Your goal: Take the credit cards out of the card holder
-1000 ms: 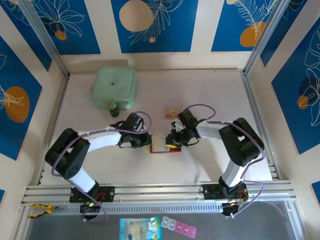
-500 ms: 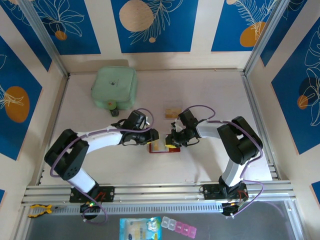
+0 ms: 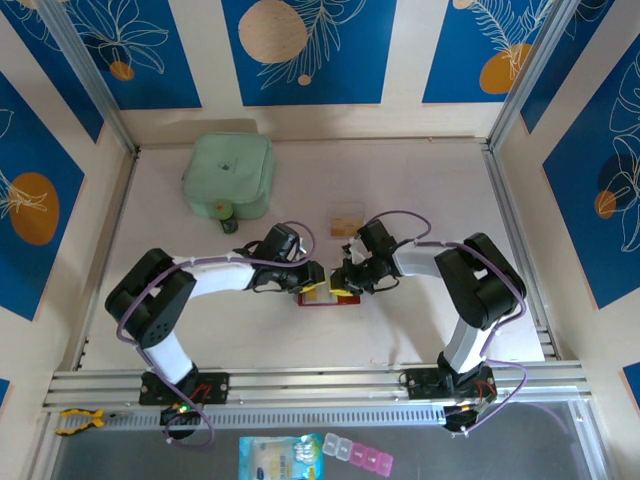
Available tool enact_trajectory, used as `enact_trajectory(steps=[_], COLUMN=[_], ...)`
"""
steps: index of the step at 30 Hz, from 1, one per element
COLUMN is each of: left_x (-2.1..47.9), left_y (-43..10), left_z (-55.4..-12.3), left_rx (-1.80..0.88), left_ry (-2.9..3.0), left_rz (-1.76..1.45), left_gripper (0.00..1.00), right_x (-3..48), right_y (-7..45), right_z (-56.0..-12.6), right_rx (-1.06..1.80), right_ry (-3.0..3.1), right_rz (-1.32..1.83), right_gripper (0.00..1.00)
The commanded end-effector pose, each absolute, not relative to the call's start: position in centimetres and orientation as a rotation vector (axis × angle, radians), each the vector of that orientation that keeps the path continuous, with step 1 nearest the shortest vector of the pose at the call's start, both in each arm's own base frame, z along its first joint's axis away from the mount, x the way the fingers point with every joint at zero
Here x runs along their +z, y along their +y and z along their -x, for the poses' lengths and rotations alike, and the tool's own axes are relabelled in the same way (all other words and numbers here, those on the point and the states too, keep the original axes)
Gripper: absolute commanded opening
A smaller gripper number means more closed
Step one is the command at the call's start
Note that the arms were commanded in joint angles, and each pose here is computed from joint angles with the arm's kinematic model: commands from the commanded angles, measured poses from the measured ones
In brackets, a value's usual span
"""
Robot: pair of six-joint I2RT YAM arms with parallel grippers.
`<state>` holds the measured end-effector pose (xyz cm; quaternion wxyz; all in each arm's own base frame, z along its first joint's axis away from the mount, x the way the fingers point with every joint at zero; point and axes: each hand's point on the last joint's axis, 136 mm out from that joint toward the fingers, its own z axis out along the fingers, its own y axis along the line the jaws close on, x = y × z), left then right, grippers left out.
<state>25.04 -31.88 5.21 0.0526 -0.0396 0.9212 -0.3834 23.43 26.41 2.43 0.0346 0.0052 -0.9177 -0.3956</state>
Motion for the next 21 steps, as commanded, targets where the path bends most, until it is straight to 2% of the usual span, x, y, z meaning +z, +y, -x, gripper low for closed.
enact_trajectory(steps=[1, 7, 14, 21], left_x=[7.4, 8.0, 7.9, 6.9], left_y=[-33.9, -35.2, -37.4, -39.2], left_z=[-25.3, -25.3, -25.3, -25.2], left_rx=[-1.253, -1.256, -1.256, -1.257], left_ry=[2.75, 2.754, 2.778, 2.81], left_rz=[0.063, 0.02, -0.036, -0.071], left_gripper=[0.33, 0.38, 0.39, 0.41], right_x=[3.6, 5.2, 7.1, 8.1], right_y=[25.6, 23.1, 19.3, 17.9], right_z=[-23.0, -23.4, -23.8, -23.6], right_rx=[-1.217, -1.209, -1.158, -1.177], right_ry=[-2.84, -2.913, -3.035, -3.062], right_rz=[-0.004, 0.069, 0.165, 0.205], right_gripper=[0.25, 0.28, 0.3, 0.31])
